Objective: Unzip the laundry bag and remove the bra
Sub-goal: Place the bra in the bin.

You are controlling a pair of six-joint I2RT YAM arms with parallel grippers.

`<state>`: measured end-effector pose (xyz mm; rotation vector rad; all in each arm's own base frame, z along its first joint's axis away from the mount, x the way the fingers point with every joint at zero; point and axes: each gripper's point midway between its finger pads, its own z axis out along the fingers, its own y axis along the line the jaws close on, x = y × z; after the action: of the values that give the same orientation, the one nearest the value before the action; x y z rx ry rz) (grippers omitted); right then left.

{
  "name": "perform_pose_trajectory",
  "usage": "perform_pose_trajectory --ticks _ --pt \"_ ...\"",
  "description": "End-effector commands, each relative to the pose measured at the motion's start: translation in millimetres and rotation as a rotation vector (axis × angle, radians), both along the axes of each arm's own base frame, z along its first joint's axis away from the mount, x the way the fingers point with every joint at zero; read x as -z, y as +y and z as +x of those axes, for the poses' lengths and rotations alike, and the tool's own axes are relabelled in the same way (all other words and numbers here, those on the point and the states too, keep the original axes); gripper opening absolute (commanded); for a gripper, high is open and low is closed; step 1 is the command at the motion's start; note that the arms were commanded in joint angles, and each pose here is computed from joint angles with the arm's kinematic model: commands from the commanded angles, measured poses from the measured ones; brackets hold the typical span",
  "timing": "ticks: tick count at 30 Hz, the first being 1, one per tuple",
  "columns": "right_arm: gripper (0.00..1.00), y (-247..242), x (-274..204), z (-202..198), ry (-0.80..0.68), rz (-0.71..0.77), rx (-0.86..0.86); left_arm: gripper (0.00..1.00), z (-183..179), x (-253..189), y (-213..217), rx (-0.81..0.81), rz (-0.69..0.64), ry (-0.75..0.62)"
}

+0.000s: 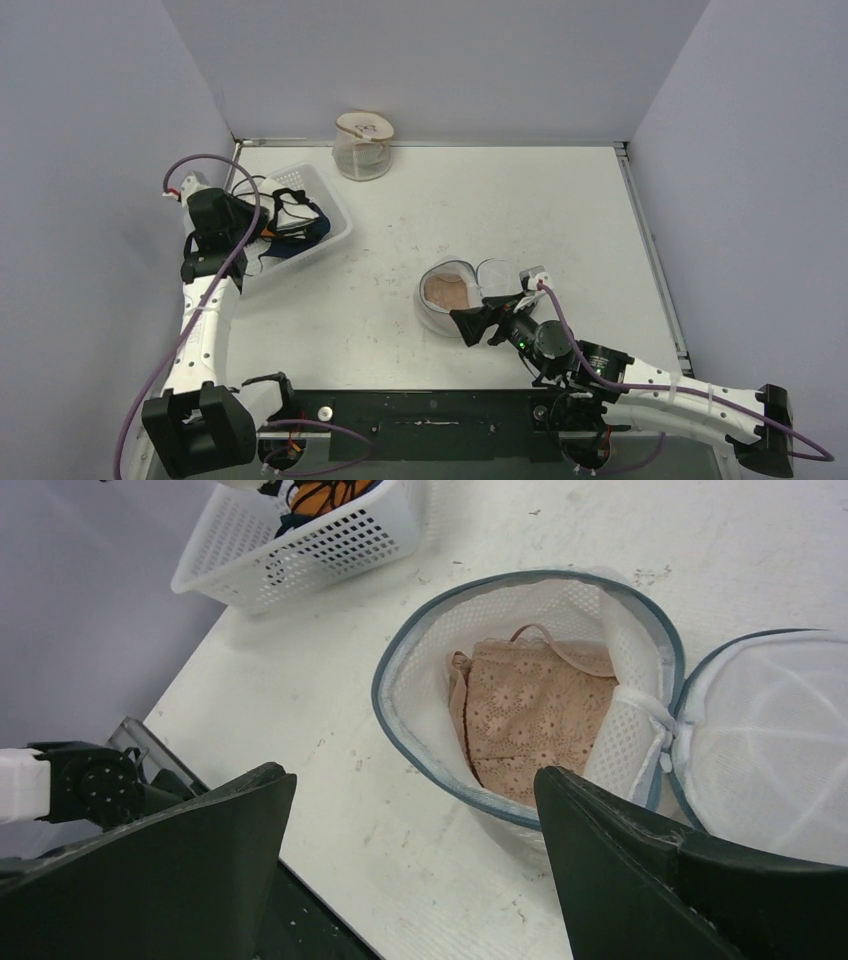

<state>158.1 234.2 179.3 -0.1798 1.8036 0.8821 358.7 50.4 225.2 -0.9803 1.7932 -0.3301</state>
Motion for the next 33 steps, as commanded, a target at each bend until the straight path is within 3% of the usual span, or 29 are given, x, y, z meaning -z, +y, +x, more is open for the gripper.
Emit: perform_pose_trajectory --ticks 1,4,20,22,25,27,33 --pt "0.95 12 -24 -9 -0.022 0.121 -0.053 0.0 -6 1 43 -0.18 0.046 -0.03" --pt "0.95 17 -15 -16 -0.004 0.125 -0.089 0.0 -11 25 63 -0.275 0.036 -0.037" --pt "0.96 11 -14 -24 -0.03 0.096 -0.109 0.0 23 94 95 -0.295 -0.06 0.02" --pt "0.95 9 -16 -24 -0.038 0.088 -0.107 0.09 22 94 94 -0.293 -0.059 0.018" --pt "0.96 7 -19 -22 -0.05 0.082 -0.1 0.38 17 89 93 -0.299 -0.053 0.016" --pt "0.96 6 -21 -22 -0.057 0.08 -0.097 0.49 13 81 92 -0.305 -0.046 0.007" --pt "0.95 5 -26 -21 -0.068 0.078 -0.095 0.68 -15 57 86 -0.341 -0.014 0.034"
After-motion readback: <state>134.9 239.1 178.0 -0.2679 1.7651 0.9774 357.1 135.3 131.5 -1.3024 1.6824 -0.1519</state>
